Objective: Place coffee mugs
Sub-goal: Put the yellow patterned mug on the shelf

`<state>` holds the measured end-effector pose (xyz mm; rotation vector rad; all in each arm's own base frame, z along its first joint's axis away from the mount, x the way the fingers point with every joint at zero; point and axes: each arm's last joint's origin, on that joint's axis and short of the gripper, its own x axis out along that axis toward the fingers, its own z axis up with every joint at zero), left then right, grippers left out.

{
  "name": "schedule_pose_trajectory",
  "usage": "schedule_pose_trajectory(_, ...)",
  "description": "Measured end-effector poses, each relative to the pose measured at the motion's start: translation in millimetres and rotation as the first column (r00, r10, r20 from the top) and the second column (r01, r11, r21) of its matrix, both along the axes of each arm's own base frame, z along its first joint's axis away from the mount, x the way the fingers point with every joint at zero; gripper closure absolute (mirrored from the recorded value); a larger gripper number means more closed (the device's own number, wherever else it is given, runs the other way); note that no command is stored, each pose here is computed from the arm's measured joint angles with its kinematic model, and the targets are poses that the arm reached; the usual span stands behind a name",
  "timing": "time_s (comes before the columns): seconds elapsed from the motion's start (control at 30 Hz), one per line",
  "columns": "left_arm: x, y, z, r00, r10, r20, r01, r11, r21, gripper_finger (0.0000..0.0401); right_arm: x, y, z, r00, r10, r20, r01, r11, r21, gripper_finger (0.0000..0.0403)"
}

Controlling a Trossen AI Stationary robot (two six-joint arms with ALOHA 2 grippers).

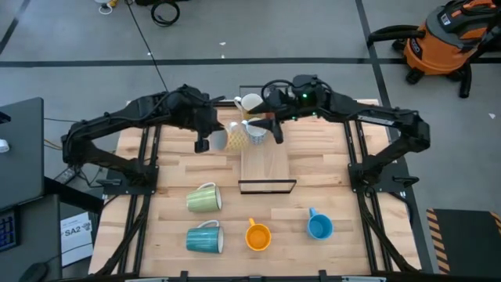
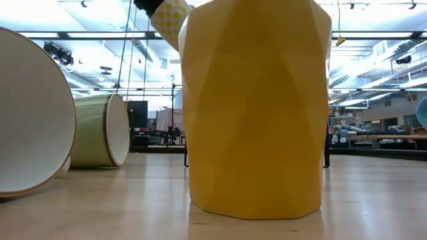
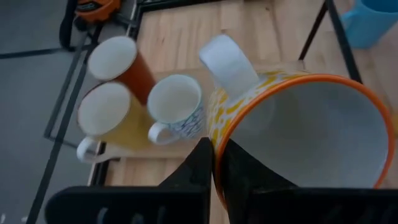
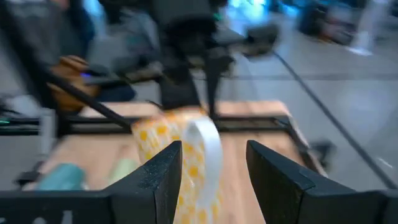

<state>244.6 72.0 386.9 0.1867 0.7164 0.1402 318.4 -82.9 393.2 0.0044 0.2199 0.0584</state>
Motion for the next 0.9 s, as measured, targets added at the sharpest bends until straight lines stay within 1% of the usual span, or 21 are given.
schedule_pose_trajectory(0.07, 3, -4, -2, 1.0, -0.016, -0.01, 0.016, 1.0, -0.003, 0.038, 8, -4, -6, 0.997, 0.078, 0.017, -0.078, 0.997, 0.025, 0.0218)
schedule_pose_trajectory(0.17, 7, -9, -4, 0.999, -0.042, -0.018, 0.042, 0.999, -0.003, 0.038, 19, -10, -16, 0.988, 0.152, 0.022, -0.153, 0.986, 0.067, 0.0218)
schedule_pose_trajectory(0.27, 13, -13, -8, 0.997, -0.073, -0.033, 0.074, 0.997, 0.002, 0.038, 27, -15, -26, 0.978, 0.206, 0.015, -0.207, 0.97, 0.125, 0.0218)
schedule_pose_trajectory(0.5, 30, -17, -22, 0.99, -0.108, -0.087, 0.108, 0.994, -0.007, 0.038, 44, -18, -45, 0.951, 0.31, 0.01, -0.307, 0.933, 0.191, 0.0217)
schedule_pose_trajectory(0.63, 37, -17, -29, 0.986, -0.122, -0.112, 0.122, 0.992, -0.007, 0.038, 47, -18, -52, 0.946, 0.324, -0.017, -0.313, 0.925, 0.213, 0.0218)
schedule_pose_trajectory(0.7, 42, -16, -33, 0.983, -0.132, -0.127, 0.132, 0.991, -0.002, 0.038, 47, -18, -55, 0.938, 0.345, -0.026, -0.331, 0.915, 0.23, 0.0217)
schedule_pose_trajectory(0.83, 46, -15, -37, 0.979, -0.144, -0.142, 0.147, 0.989, 0.01, 0.038, 48, -17, -58, 0.936, 0.35, -0.041, -0.331, 0.914, 0.234, 0.0218)
schedule_pose_trajectory(0.9, 46, -15, -38, 0.979, -0.145, -0.143, 0.148, 0.989, 0.011, 0.038, 47, -17, -60, 0.934, 0.353, -0.058, -0.333, 0.917, 0.219, 0.0218)
